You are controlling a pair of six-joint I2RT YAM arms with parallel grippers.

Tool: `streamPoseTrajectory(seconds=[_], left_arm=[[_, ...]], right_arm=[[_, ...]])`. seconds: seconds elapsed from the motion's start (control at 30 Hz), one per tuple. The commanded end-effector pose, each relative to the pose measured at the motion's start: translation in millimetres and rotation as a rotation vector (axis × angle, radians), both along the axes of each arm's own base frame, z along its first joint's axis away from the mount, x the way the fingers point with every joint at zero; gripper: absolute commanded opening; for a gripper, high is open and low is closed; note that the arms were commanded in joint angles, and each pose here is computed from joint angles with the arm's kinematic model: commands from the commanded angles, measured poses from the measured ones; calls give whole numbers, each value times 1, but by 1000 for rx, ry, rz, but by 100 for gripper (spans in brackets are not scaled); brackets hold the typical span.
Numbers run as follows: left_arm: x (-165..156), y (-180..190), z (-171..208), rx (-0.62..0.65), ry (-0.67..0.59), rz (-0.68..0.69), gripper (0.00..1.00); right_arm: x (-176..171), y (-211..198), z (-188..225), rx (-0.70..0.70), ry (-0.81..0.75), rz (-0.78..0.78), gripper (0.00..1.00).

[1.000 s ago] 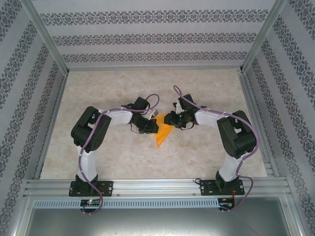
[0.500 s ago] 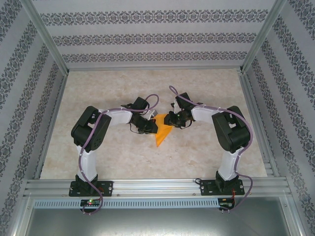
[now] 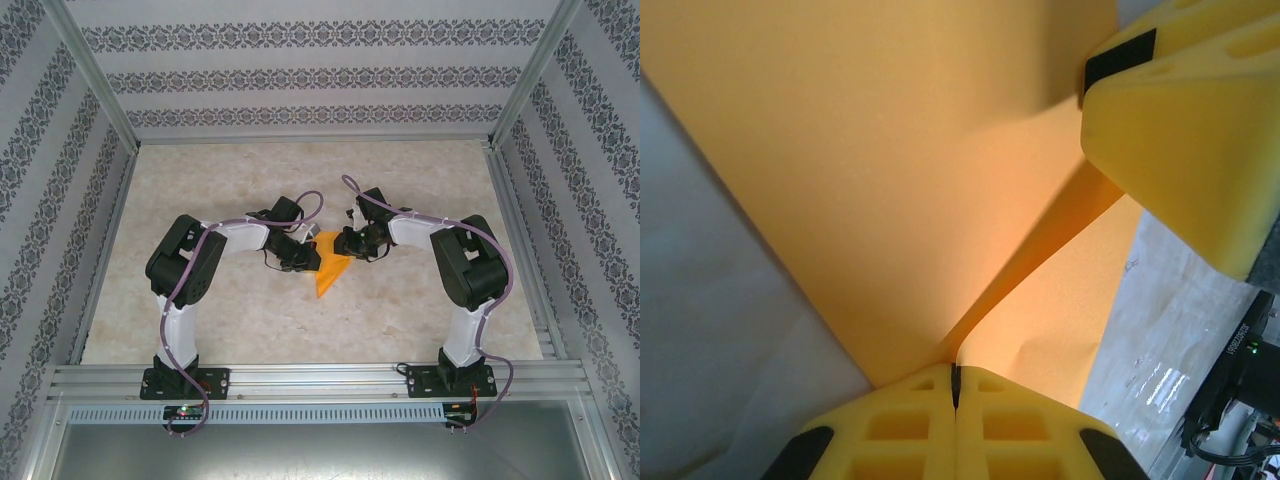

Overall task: Fold a paper plane with a square sheet of paper (pick it up from the middle)
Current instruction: Third fold the triangle at the center of the table.

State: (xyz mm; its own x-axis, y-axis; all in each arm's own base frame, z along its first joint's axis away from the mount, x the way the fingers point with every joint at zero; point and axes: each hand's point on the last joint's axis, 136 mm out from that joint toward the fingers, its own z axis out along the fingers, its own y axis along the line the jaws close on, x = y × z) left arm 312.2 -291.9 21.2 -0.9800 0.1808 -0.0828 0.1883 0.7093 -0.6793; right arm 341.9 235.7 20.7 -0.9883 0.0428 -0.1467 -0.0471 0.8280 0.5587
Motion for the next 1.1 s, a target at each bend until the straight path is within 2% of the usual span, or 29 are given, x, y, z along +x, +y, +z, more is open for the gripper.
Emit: streamPoseTrajectory(seconds=[0.0, 0.5, 0.8, 1.07], left_arm=[[0, 7, -7, 39, 10, -13, 7], [0, 9, -5, 39, 12, -13, 7], [-3, 10, -21, 51, 46, -24, 8], [-7, 13, -32, 71, 72, -48, 8]], right_arm=[[-3, -9, -15, -68, 24, 11, 28], [-2, -11, -12, -91, 17, 18, 28], [1, 5, 5, 12, -15, 28, 29], [4, 9, 32, 48, -75, 28, 31]])
